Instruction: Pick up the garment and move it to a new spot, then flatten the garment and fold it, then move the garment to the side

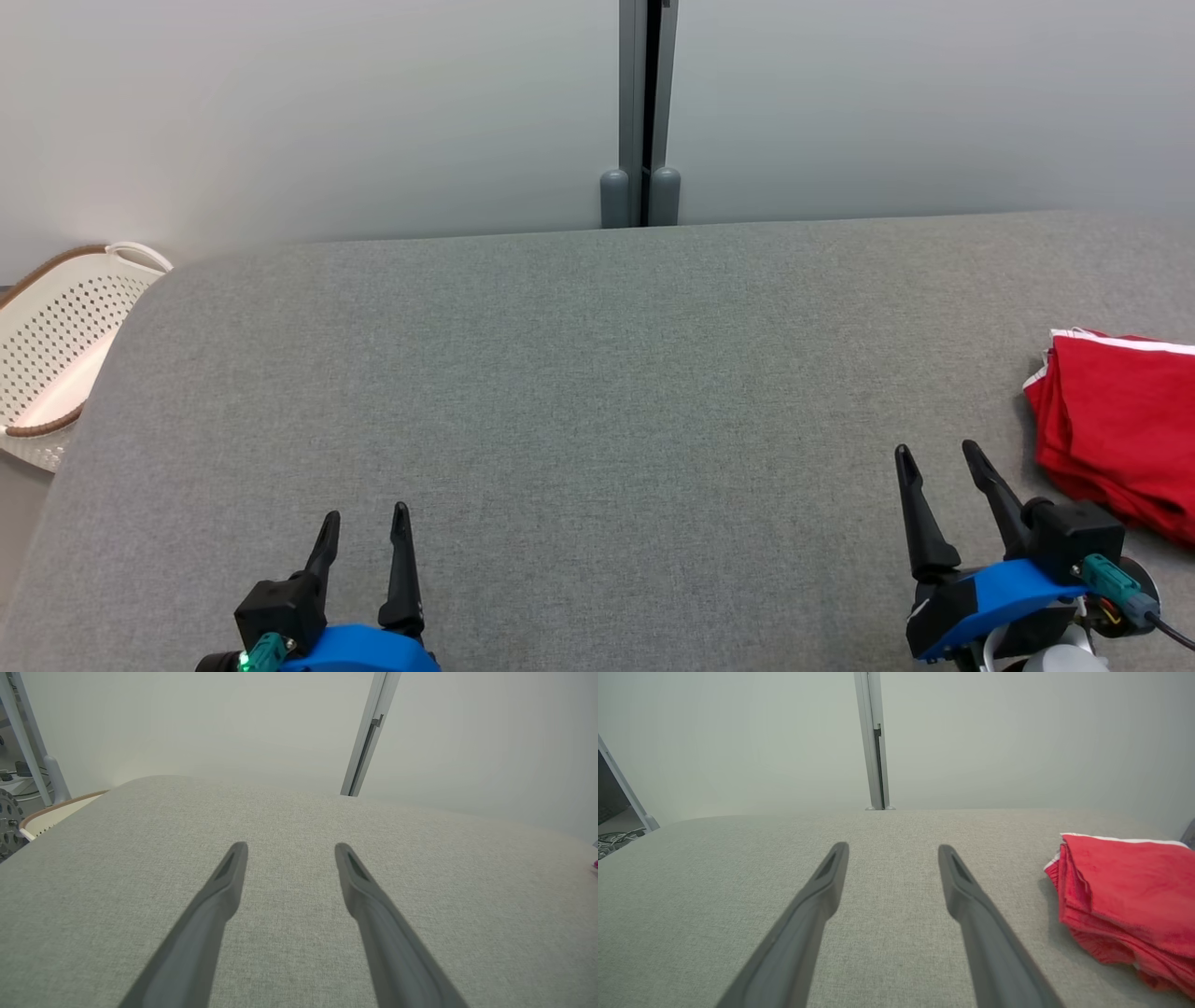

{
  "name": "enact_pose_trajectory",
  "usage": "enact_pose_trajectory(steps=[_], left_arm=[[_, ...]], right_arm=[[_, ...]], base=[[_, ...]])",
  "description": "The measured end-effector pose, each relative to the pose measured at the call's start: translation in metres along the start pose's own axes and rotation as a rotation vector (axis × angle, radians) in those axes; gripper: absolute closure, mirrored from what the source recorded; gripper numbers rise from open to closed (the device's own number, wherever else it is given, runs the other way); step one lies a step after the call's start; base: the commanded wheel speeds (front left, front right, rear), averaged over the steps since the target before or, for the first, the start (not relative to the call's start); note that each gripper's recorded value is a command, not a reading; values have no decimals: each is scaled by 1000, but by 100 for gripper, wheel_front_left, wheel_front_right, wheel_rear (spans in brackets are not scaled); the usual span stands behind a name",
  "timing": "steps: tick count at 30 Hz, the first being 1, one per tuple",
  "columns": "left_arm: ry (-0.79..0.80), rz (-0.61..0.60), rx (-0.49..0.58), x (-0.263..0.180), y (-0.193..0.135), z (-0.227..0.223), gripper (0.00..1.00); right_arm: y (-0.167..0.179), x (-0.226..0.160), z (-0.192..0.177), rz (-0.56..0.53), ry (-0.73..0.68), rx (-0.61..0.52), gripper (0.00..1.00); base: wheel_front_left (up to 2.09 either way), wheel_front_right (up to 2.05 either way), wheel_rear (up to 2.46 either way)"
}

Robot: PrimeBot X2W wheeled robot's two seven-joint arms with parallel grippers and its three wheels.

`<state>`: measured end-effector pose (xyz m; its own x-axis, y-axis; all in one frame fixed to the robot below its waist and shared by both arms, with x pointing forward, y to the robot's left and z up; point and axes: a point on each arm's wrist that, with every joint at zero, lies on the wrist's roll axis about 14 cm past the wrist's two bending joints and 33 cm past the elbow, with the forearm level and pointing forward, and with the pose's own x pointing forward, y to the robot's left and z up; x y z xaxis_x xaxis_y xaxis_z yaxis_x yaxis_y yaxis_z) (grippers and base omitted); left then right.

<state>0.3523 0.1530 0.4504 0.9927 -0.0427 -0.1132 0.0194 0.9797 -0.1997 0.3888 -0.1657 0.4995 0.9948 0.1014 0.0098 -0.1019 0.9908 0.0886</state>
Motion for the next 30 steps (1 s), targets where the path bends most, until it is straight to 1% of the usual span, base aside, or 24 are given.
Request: enact_pose_trajectory(steps=[14, 15, 22, 30], left_arm=[[-14, -23, 9, -1, -6, 4, 0], [-15, -23, 9, -1, -6, 4, 100], [89, 8, -9, -16, 0, -28, 100], [114, 53, -154, -15, 10, -29, 100]], right_arm=[[-3, -3, 0, -11, -1, 1, 0], [-4, -3, 0, -12, -1, -1, 100], [-5, -12, -28, -25, 88, 22, 100], [-12, -13, -29, -67, 95, 177, 100]], base=[[0, 0, 0], [0, 0, 0], [0, 0, 0], [0, 0, 0]])
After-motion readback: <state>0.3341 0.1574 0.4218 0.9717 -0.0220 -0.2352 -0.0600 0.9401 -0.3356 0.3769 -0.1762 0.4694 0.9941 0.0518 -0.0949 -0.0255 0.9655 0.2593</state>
